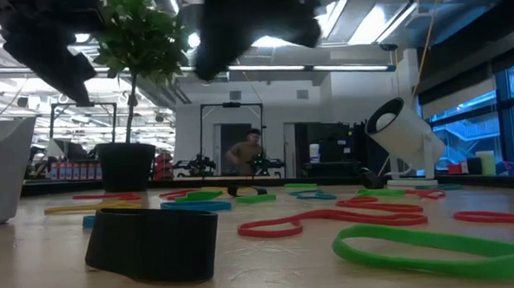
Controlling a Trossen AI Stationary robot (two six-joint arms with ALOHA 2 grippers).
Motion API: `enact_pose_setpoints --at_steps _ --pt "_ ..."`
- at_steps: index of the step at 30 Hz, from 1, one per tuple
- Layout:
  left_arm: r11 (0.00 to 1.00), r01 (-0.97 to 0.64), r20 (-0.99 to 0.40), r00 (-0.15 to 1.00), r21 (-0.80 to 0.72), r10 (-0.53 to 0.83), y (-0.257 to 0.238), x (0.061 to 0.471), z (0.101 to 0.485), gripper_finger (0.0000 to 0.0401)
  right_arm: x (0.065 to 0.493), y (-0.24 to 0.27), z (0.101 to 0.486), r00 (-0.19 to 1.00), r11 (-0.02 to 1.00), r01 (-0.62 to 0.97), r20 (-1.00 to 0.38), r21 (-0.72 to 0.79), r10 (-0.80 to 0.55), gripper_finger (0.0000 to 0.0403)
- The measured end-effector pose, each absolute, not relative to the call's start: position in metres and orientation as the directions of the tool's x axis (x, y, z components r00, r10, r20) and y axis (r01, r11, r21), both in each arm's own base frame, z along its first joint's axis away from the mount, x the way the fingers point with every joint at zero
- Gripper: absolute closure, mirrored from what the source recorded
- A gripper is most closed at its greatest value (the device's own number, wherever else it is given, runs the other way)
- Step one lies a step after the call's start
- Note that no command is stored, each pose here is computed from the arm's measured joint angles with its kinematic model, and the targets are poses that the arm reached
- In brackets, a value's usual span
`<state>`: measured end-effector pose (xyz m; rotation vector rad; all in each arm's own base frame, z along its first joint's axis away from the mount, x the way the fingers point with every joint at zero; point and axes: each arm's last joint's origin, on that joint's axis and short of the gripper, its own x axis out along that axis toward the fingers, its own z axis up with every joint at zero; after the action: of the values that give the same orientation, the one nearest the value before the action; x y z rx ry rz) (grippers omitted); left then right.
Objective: Pick and place rubber bands into bin
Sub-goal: Put the red rubber band into the bin
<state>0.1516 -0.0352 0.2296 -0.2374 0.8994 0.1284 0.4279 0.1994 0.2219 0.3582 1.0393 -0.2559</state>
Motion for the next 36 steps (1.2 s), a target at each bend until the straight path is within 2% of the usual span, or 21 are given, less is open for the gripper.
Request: enact_pose_setpoints --at_steps 3,6,11,14,19,24,28,36 --pt "0.968 -0.219 -0.799 0.6 -0.121 0.036 -0.037 0.159 0.224 0.0269 0.4 0.198 0.208 0.49 0.901 0.382 -0.872 0.204 -0.01 0.0401" --pt "0.973 -0.211 -0.814 0.578 -0.093 0.048 -0.037 0.169 0.217 0.0257 0.366 0.191 0.204 0.556 0.881 0.372 -0.83 0.292 0.041 0.0401" --pt "0.946 -0.325 -0.856 0.492 -0.011 0.159 -0.024 0.192 0.208 0.0261 0.303 0.162 0.196 0.614 0.838 0.386 -0.785 0.387 0.08 0.0402" --pt "0.915 -0.403 -0.893 0.401 0.028 0.204 -0.008 0.206 0.202 0.0264 0.272 0.145 0.2 0.654 0.814 0.367 -0.747 0.45 0.118 0.0402" --pt "0.823 -0.567 -0.948 0.242 0.035 0.207 0.022 0.221 0.183 0.0269 0.23 0.121 0.204 0.681 0.822 0.321 -0.717 0.471 0.145 0.0402" --pt "0.75 -0.66 -0.982 0.115 0.038 0.152 0.044 0.223 0.161 0.0277 0.203 0.105 0.203 0.697 0.854 0.266 -0.701 0.447 0.15 0.0402" --pt "0.697 -0.714 -0.987 0.057 0.064 0.149 0.057 0.224 0.149 0.0285 0.191 0.097 0.202 0.713 0.859 0.246 -0.684 0.449 0.153 0.0402" --pt "0.658 -0.747 -0.989 0.009 0.092 0.148 0.071 0.223 0.139 0.03 0.186 0.094 0.201 0.724 0.847 0.257 -0.674 0.465 0.15 0.0402"
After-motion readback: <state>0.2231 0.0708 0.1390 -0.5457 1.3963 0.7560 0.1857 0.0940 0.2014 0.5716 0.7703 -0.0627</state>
